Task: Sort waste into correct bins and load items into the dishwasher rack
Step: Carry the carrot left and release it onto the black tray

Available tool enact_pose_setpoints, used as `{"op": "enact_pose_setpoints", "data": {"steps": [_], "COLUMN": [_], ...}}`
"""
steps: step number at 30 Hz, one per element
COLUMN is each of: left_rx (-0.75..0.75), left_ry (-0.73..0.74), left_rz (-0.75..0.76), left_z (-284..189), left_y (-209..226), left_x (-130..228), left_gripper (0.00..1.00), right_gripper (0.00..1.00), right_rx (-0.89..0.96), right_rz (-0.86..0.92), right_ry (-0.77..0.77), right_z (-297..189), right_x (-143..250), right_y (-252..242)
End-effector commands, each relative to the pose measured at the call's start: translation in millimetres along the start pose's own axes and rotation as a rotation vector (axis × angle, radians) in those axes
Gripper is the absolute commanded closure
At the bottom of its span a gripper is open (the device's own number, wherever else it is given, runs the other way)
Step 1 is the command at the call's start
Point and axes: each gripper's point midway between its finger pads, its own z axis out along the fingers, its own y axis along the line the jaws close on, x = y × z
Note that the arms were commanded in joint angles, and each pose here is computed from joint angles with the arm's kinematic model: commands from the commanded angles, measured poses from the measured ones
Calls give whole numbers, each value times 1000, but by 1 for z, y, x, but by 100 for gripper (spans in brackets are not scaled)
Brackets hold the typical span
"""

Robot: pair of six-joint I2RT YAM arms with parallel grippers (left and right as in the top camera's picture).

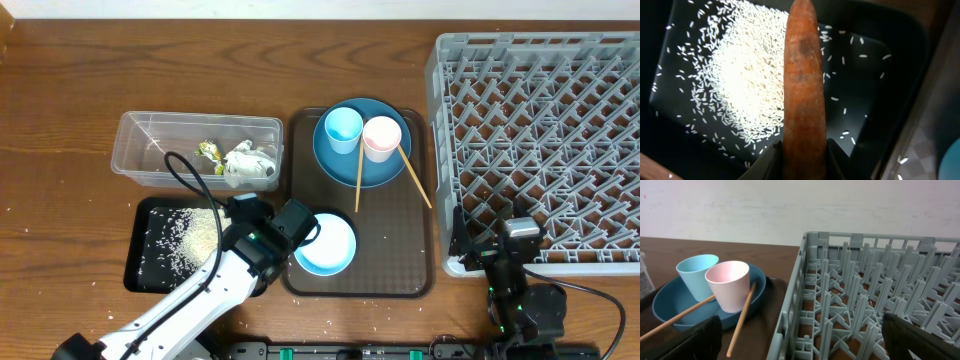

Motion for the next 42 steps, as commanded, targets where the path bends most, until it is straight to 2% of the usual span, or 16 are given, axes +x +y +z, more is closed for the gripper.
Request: {"op": "enact_pose_setpoints", "data": {"steps": [1, 9, 12, 25, 31, 34, 39, 42], "left_rx": [-29, -26, -30, -30, 17, 93, 382, 480], "left_ry": [-18, -20, -17, -17, -51, -46, 8, -21], "left_rz": [10, 8, 11, 11, 56, 66, 191, 222], "left_z": [6, 7, 8, 8, -13, -36, -80, -104], "left_y": [5, 5, 6, 6, -4, -17, -69, -86], "left_x": [0, 0, 1, 1, -19, -31, -40, -53], "left_gripper": [74, 73, 69, 68, 68, 68, 68, 68], "right_gripper": [1, 1, 1, 1, 1, 1, 1, 1], "right_rx": [6, 6, 6, 6, 6, 6, 6, 7], "right_rz": [-8, -8, -8, -8, -8, -8, -8, -8], "right_ry": [0, 0, 0, 0, 0, 0, 0, 0], "right_z": [0, 0, 0, 0, 0, 0, 0, 0], "right_x": [0, 0, 0, 0, 0, 0, 0, 0], "right_y": [-2, -2, -2, -2, -2, -2, -2, -2]}}
